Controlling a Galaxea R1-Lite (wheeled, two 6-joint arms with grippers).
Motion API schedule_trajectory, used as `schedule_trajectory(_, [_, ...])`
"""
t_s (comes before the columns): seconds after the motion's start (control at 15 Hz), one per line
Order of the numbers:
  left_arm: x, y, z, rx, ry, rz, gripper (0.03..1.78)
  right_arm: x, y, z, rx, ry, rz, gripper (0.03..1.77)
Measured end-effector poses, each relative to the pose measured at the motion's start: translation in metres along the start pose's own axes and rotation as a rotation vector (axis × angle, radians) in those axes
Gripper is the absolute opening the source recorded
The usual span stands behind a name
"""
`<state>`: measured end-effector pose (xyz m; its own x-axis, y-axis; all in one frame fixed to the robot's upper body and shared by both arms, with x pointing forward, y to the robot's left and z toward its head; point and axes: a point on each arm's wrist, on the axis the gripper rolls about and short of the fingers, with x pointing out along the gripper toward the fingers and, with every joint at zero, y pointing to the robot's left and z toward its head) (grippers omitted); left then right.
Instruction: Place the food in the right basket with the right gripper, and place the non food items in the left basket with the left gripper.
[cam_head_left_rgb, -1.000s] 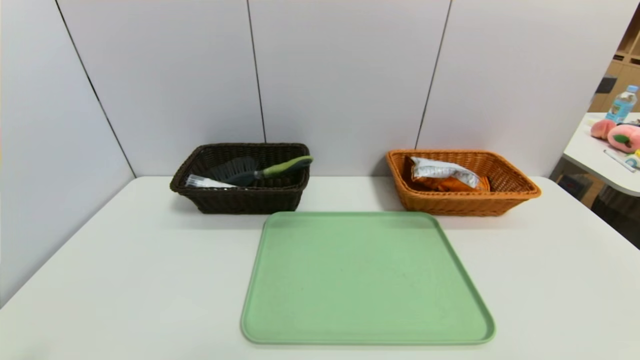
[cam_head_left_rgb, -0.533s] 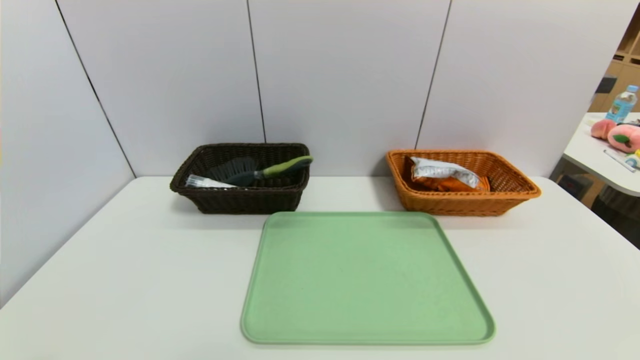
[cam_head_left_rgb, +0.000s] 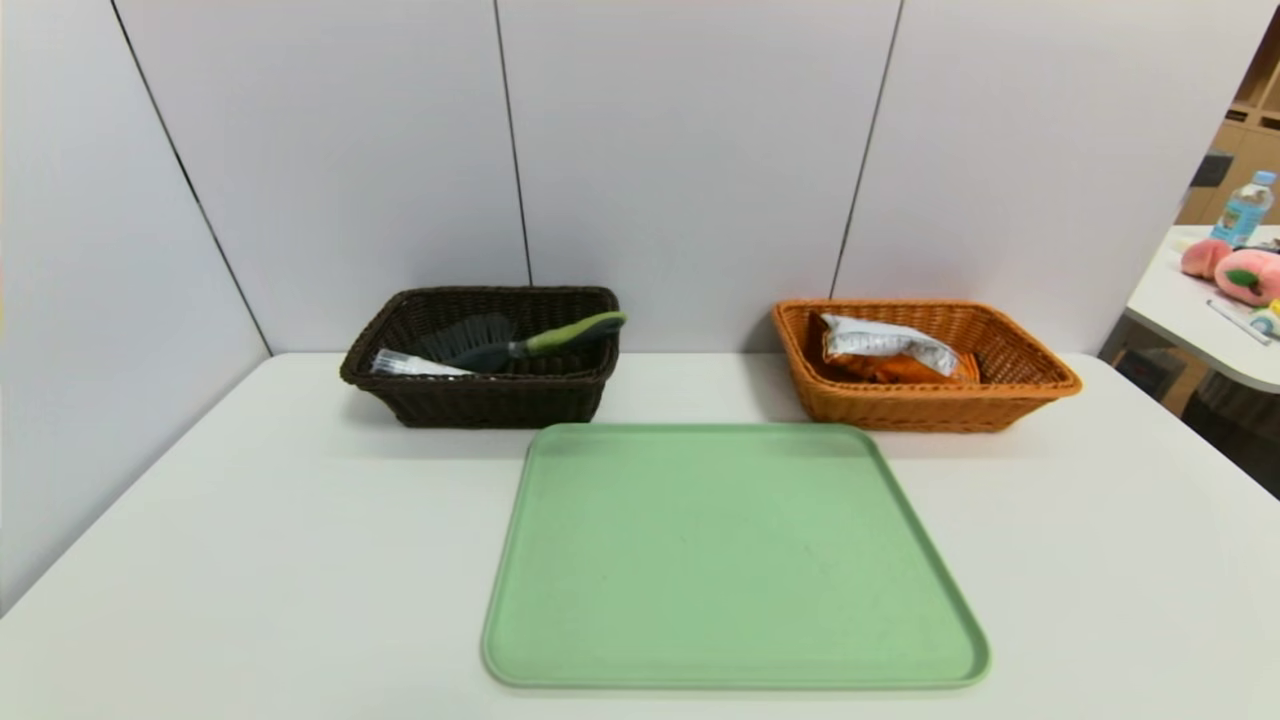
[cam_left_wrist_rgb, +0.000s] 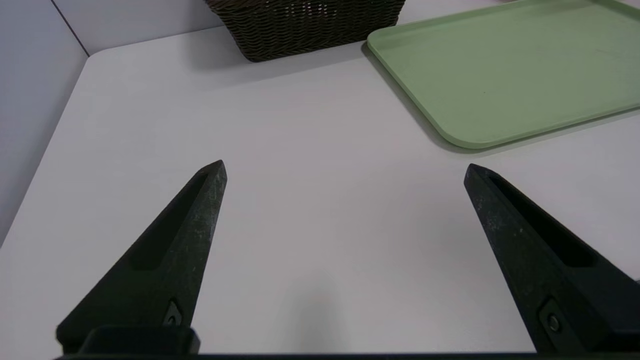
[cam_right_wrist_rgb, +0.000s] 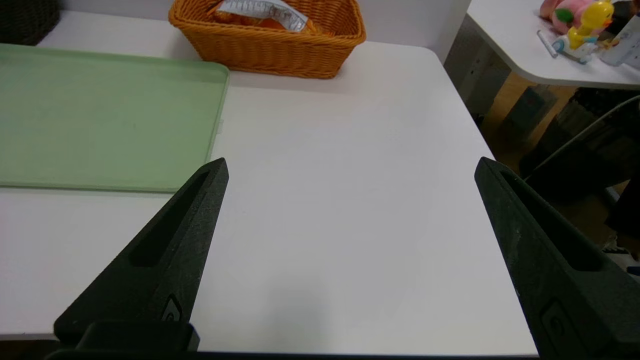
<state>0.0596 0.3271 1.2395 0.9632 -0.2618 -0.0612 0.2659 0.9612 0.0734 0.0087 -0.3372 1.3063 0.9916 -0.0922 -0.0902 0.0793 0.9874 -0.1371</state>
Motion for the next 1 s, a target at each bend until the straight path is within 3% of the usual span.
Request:
schedule_trajectory(0.2, [0.001,0.000,-0.008,0.012,-0.044,0.025,1.69,0.011,0.003,-0.016,-0.006,-0.152,0.018,1.70])
schedule_trajectory(0.4, [0.003,0.002,-0.015,0.034,-0.085,0.105,1.69,0.014,0.006,-0.027,-0.014,-0.299,0.051,1.70])
schedule_trajectory(0.67, [0.008,0.003,-0.040,0.092,-0.048,0.168,1.69,0.028,0.010,-0.047,0.000,-0.294,0.049,1.70])
schedule_trajectory(1.0, [0.011,0.003,-0.056,0.082,-0.022,0.217,1.69,0.061,0.017,-0.083,0.008,-0.360,0.025,1.70])
